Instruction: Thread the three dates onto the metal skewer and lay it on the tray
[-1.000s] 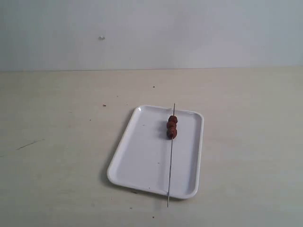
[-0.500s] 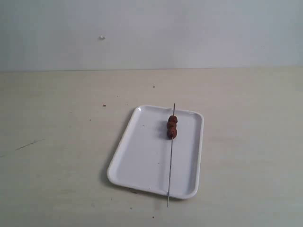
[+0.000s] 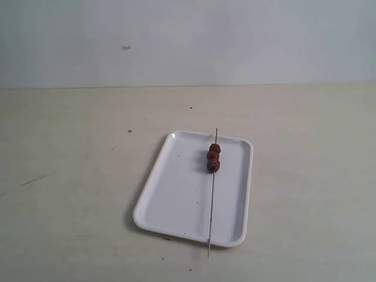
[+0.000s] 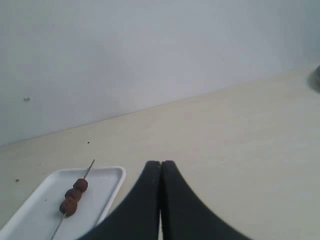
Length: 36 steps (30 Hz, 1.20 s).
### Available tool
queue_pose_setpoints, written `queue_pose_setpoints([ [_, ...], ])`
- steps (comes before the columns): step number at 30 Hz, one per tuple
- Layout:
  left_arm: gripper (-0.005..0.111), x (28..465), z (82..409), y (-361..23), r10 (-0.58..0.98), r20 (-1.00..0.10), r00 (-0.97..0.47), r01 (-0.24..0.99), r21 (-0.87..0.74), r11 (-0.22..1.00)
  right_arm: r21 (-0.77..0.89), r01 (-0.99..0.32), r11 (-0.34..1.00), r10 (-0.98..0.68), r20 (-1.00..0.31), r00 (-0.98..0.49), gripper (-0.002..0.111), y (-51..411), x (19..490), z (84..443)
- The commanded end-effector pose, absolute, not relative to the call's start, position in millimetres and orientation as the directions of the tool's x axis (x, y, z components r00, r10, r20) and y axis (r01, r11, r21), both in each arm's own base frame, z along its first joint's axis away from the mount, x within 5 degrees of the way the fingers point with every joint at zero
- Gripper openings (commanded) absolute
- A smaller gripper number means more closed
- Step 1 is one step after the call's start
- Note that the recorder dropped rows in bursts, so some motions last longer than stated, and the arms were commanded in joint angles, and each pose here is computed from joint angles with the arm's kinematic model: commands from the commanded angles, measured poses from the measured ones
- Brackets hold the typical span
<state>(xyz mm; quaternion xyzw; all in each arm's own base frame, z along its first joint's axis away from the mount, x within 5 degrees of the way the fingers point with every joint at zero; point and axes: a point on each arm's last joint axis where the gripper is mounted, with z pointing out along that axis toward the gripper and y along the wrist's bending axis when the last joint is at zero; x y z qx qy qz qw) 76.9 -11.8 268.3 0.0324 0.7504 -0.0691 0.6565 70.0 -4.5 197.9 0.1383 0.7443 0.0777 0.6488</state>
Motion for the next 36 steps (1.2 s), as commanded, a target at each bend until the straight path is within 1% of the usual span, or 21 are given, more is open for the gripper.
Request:
queue_pose_setpoints([
  [1,0.0,73.4,250.3,-9.0,-0.001,-0.999,-0.05,0.12,-0.007,0.993,0.283,0.105,0.953,0.294,-0.95,-0.11,0.0,-4.8,69.6,197.5],
  [5,0.0,68.8,235.4,-8.0,-0.017,-1.0,0.015,0.116,-0.015,0.993,0.283,0.105,0.953,0.294,-0.95,-0.11,0.0,-4.8,69.6,197.5],
  [9,0.0,64.4,215.1,-7.5,-0.079,-0.997,-0.003,0.116,-0.079,0.99,0.283,0.105,0.953,0.294,-0.95,-0.11,0.0,-4.8,69.6,197.5],
  [11,0.0,63.2,208.1,-7.4,-0.079,-0.997,-0.007,0.116,-0.079,0.99,0.283,0.105,0.953,0.294,-0.95,-0.11,0.0,-4.8,69.6,197.5],
  [12,0.0,62.5,206.6,-7.4,-0.077,-0.997,-0.021,0.116,-0.079,0.99,0.283,0.105,0.953,0.294,-0.95,-0.11,0.0,-4.8,69.6,197.5],
  [13,0.0,61.3,201.1,-7.6,-0.07,-0.994,-0.078,0.115,-0.079,0.99,0.283,0.105,0.953,0.294,-0.95,-0.11,0.0,-4.8,69.6,197.5],
  [15,0.0,60.2,196.2,-7.8,-0.064,-0.99,-0.129,0.115,-0.079,0.99,0.283,0.105,0.953,0.294,-0.95,-0.11,0.0,-4.8,69.6,197.5],
  [36,0.0,60.0,195.7,-7.8,-0.063,-0.989,-0.135,0.115,-0.079,0.99,0.283,0.105,0.953,0.294,-0.95,-0.11,0.0,-4.8,69.6,197.5],
])
